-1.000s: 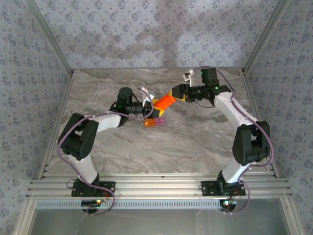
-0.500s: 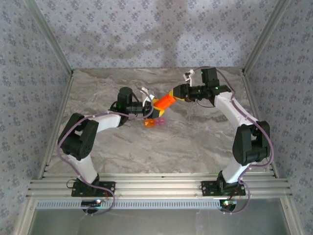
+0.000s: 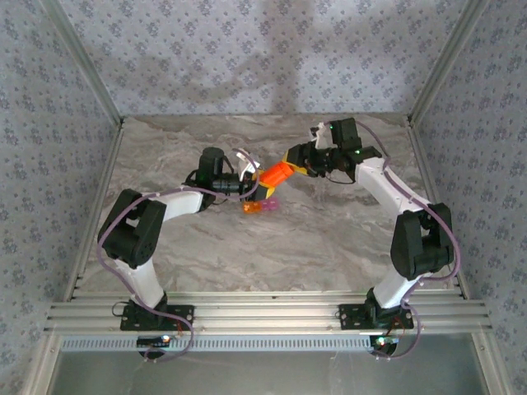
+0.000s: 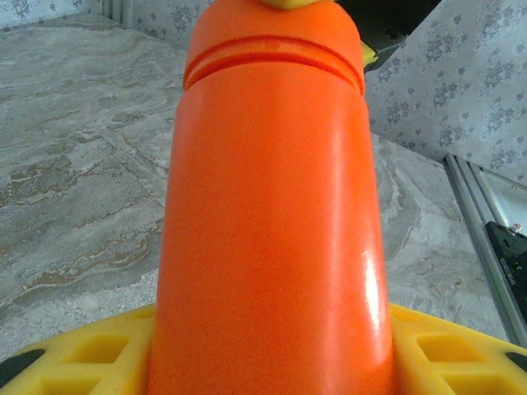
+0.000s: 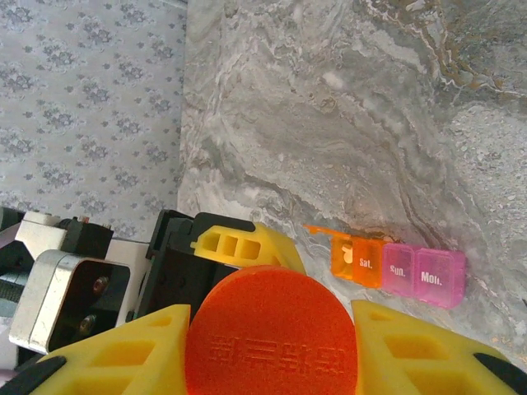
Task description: Sort the pills into containers
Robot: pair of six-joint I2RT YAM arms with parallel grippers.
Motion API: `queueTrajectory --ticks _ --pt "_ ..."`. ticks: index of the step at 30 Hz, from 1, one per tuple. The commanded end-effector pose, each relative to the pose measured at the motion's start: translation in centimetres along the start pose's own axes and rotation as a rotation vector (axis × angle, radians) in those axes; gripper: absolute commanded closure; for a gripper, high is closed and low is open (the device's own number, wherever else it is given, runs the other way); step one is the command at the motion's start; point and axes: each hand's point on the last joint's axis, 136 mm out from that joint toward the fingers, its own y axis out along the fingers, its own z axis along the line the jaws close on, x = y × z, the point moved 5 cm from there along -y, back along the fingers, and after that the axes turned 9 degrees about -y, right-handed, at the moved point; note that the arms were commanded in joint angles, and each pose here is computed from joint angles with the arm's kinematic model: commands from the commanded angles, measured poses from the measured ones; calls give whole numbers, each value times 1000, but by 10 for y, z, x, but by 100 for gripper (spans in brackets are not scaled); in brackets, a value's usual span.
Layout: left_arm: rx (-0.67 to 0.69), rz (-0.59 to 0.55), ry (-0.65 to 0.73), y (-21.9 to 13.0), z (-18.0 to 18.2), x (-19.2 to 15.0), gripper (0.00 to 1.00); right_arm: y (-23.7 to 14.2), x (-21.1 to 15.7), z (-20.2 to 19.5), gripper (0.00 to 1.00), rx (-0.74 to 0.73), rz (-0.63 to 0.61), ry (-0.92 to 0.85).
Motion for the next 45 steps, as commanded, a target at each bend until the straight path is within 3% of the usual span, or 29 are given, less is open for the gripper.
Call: queueTrajectory --ticks 1,5,11,16,24,37,41,45 --pt "-42 -71 132 2 -12 33 100 2 -9 5 60 -3 21 31" --pt "-42 -70 128 3 -11 32 100 -15 6 7 51 19 -24 24" --pt "-46 -64 115 3 -10 29 100 -51 21 11 22 28 -105 -40" --pt "-62 -60 107 2 -11 28 100 -64 23 10 14 57 -126 -156" --pt "-102 -67 95 -1 -16 32 100 -60 21 0 14 162 -91 -376" --pt "-117 -60 87 0 -17 31 100 -20 12 8 16 262 53 -407" --pt "-116 -60 87 0 -17 31 100 -15 9 5 21 264 67 -394" --pt "-116 -60 86 0 -16 31 100 -10 6 5 34 276 84 -381"
